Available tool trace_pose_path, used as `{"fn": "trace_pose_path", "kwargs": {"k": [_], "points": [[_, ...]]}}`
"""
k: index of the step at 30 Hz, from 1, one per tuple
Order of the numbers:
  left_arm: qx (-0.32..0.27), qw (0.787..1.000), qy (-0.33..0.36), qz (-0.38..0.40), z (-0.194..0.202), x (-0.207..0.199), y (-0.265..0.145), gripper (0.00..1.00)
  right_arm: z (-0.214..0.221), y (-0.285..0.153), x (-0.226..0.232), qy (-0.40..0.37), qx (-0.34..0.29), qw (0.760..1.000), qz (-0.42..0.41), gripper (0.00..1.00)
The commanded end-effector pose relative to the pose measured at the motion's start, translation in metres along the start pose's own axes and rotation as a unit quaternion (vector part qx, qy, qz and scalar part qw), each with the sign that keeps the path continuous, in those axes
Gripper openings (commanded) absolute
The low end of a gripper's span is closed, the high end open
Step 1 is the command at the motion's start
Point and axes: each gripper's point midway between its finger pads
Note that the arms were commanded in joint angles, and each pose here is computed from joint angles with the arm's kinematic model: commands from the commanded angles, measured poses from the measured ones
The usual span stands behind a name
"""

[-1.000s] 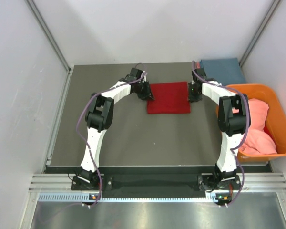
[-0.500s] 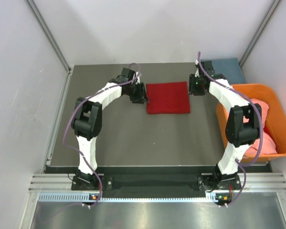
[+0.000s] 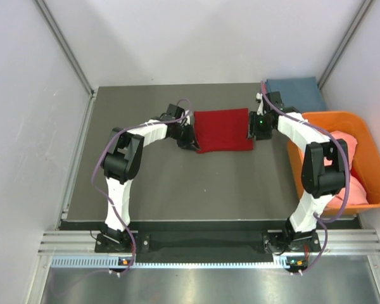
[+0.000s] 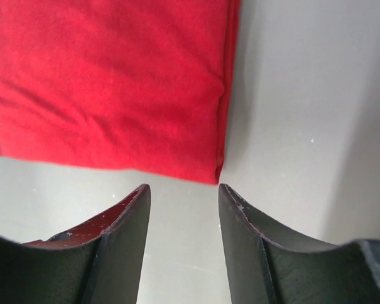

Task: Fold and stack the t-shirts
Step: Fold the tshirt

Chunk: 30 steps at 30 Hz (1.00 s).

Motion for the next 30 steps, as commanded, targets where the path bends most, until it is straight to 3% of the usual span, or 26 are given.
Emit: {"fn": "trace_pose_path", "kwargs": {"k": [1,5,15,19,25,30], "points": [[-0.011,1.000,0.013,-0.018,-0.004,0.006,0.002,0.00,-0.021,-0.031,0.010,-0.006,-0.054,0.998,-0.021,0.48],[0.006,0.995,0.014,-0.099,0.015,0.030,-0.025,0.00,-0.008,-0.031,0.020,0.005,-0.047,0.998,-0.050,0.48],[0.036,0.980,-0.005,-0.197,0.045,0.076,-0.049,0.00,-0.010,-0.012,0.030,0.036,-0.057,0.995,-0.079,0.52],[0.020,0.973,-0.014,-0.229,0.042,0.086,-0.058,0.11,-0.026,0.007,0.033,0.036,-0.061,0.993,-0.091,0.55],[-0.021,0.974,-0.017,-0.226,0.015,0.060,-0.082,0.32,-0.051,0.038,0.030,0.040,-0.056,0.994,-0.084,0.56],[-0.083,0.978,0.005,-0.190,-0.027,0.017,-0.104,0.34,-0.058,0.058,0.023,0.043,-0.044,0.996,-0.069,0.56]]}}
Point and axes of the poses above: each gripper's point midway between its finger pads, its own y axis out along the fingers, its own x axis along the line the jaws close on, z = x × y, and after that the axes turned 6 degrees about -y, right-handed
